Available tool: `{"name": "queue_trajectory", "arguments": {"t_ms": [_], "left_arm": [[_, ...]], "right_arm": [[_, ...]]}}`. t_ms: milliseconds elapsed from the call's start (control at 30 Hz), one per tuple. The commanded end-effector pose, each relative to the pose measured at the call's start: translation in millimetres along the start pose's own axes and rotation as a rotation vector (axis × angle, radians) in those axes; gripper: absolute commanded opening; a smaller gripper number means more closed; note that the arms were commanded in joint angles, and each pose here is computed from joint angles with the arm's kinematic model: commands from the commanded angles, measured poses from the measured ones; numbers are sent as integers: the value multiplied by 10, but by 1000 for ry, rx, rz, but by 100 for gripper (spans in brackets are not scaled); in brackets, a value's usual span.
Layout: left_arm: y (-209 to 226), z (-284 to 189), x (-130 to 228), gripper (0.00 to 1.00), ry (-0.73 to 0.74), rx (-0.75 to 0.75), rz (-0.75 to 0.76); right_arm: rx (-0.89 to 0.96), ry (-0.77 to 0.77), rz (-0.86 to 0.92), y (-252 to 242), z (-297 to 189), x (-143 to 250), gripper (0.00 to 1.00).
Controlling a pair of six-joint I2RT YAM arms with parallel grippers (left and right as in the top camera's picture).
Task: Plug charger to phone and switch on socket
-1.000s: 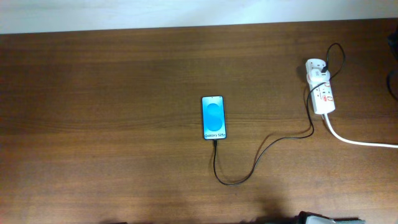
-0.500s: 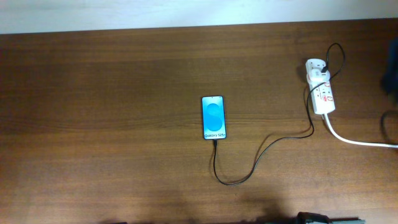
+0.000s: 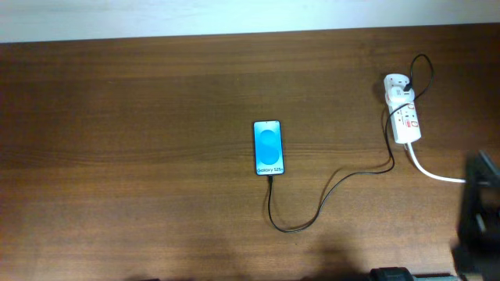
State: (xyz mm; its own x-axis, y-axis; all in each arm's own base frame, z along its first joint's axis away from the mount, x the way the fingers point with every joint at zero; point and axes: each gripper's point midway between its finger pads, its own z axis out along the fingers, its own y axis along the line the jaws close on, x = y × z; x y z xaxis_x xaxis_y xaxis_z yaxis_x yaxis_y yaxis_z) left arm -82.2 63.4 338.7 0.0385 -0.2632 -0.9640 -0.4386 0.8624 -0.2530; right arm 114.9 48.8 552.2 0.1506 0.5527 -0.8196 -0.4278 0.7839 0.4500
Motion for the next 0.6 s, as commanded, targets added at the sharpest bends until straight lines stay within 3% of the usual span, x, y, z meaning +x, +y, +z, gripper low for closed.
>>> {"name": "queue_trajectory", "arguments": {"t_ms": [0, 233, 567], "left_arm": [[14, -15, -3, 99, -7, -10, -8], [14, -15, -4, 99, -7, -10, -8], [15, -14, -3, 99, -7, -9, -8]], "right_arm": [[-96, -103, -75, 327, -449, -181, 4], [-145, -306, -200, 631, -1317, -360, 4], [-45, -515, -254, 571, -2001, -543, 5]]}}
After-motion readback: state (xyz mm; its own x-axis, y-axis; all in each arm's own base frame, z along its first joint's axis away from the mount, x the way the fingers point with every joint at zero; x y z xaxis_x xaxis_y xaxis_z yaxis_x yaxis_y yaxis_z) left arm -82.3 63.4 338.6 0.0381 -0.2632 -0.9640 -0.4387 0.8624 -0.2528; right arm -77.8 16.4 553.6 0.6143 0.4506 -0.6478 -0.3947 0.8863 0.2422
